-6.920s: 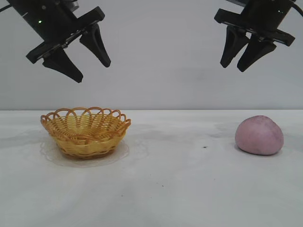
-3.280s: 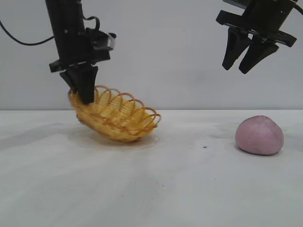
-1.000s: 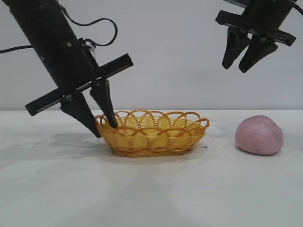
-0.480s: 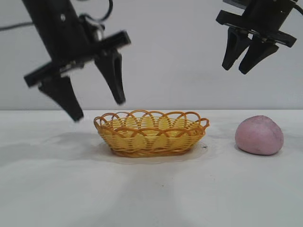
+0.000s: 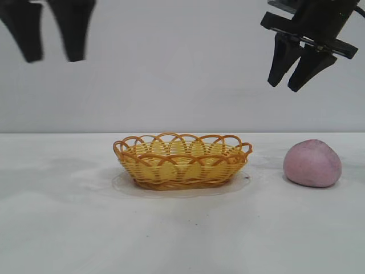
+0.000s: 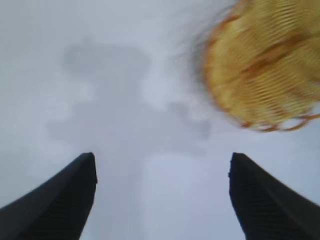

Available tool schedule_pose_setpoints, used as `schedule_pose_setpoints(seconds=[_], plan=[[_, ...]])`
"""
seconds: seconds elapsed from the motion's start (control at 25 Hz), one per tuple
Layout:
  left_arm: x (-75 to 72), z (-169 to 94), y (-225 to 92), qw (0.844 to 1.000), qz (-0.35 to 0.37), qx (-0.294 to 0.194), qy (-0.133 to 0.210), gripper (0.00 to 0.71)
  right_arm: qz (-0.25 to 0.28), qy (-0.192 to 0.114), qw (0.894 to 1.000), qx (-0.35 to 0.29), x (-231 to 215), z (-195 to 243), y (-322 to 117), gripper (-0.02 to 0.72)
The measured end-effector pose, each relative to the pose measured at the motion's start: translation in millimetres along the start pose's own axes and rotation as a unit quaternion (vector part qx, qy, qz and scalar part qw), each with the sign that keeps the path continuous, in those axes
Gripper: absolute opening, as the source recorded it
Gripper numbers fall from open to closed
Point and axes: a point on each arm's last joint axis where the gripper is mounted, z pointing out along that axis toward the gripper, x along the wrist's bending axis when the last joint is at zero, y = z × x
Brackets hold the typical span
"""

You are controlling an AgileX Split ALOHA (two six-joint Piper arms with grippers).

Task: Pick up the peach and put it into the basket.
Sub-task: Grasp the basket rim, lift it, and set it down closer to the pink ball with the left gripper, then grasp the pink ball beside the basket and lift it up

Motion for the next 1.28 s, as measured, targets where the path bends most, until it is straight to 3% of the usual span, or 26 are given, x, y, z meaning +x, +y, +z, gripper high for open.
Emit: schedule_pose_setpoints(seconds=[0.08, 0.24, 0.52, 0.68, 0.96, 1.28], plan=[[12.5, 1, -3, 0.999, -0.012, 0.016, 0.028, 0.49, 0.0, 0.0, 1.0, 0.001, 0, 0, 0, 0.282], [43.0, 5, -13, 0.997, -0.058, 0.043, 0.033, 0.49, 0.0, 0.0, 1.0, 0.001, 0, 0, 0, 0.282], [93.4, 12, -36, 0.987, -0.137, 0.08, -0.035, 0.49, 0.0, 0.001, 1.0, 0.001, 0, 0, 0, 0.282], [106.3, -2, -46, 0.981, -0.172, 0.054, -0.072, 0.49, 0.0, 0.001, 1.0, 0.001, 0, 0, 0, 0.282], [91.5, -64, -86, 0.982, -0.175, -0.014, -0.072, 0.49, 0.0, 0.001, 1.0, 0.002, 0, 0, 0, 0.282], [50.8, -114, -180, 0.976, -0.182, -0.109, -0.049, 0.49, 0.0, 0.002, 1.0, 0.003, 0, 0, 0, 0.282]])
